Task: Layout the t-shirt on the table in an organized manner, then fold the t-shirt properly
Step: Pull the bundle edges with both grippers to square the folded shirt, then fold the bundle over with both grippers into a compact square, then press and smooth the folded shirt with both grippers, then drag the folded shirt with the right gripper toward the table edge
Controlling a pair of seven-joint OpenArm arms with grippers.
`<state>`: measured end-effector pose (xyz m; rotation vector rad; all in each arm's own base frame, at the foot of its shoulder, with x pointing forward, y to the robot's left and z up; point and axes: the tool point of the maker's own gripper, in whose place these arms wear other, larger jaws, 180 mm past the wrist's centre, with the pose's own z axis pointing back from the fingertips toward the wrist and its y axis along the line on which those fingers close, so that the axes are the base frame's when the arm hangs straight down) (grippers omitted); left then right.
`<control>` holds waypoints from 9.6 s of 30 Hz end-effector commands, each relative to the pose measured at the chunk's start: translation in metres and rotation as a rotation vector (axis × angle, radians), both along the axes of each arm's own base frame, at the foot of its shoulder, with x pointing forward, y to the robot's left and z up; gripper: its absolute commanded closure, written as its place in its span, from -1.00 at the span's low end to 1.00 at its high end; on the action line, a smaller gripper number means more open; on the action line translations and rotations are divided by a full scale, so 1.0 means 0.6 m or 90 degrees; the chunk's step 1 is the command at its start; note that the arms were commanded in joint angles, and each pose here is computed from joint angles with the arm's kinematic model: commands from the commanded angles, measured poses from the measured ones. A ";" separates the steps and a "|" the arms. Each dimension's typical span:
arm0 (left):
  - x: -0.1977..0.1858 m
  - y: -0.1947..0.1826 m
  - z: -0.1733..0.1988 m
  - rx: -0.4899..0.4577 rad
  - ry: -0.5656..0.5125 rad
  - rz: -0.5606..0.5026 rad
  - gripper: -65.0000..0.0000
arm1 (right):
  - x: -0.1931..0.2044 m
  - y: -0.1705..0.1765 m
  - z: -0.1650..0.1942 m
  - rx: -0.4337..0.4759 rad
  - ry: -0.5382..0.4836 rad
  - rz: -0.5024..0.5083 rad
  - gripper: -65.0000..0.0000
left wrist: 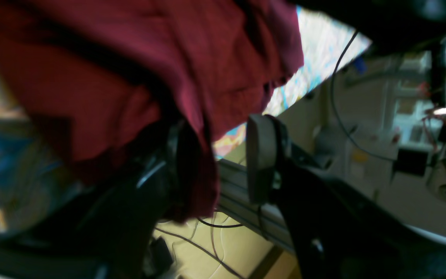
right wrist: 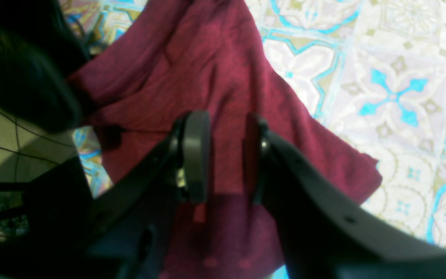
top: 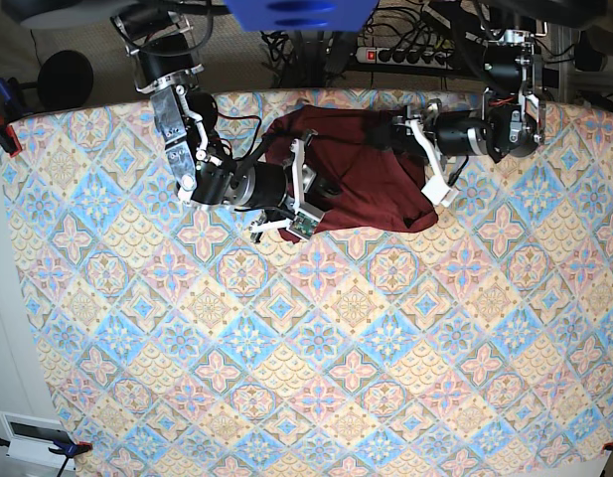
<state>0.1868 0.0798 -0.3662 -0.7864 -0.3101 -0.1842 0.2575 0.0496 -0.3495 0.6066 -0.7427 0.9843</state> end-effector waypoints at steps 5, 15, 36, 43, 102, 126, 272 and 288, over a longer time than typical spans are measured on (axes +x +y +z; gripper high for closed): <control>0.018 0.011 0.009 0.022 -0.029 -0.002 0.64 | 0.011 0.008 0.024 0.028 -0.021 0.001 0.51; 0.047 0.107 0.016 0.104 -0.054 0.061 1.00 | -0.015 -0.004 0.003 0.010 0.001 0.008 0.51; -0.008 0.133 -0.009 0.154 0.003 0.007 1.00 | -0.120 -0.037 -0.049 -0.082 0.030 0.126 0.51; 0.000 0.132 0.001 0.139 -0.007 0.014 1.00 | -0.113 -0.025 -0.001 -0.059 -0.029 0.137 0.51; 0.020 -0.035 -0.018 0.044 -0.066 0.108 0.99 | 0.161 -0.012 -0.010 -0.066 -0.091 -0.055 0.72; -0.043 -0.015 -0.090 0.157 -0.008 -0.007 0.99 | 0.148 -0.024 -0.082 -0.143 -0.011 -0.028 0.72; 0.296 -0.027 -0.005 0.043 -0.215 0.204 0.99 | 0.161 -0.206 -0.084 -0.078 0.014 -0.218 0.93; 0.279 0.152 0.044 0.075 -0.266 0.337 0.99 | 0.066 -0.061 0.047 -0.043 -0.128 -0.078 1.00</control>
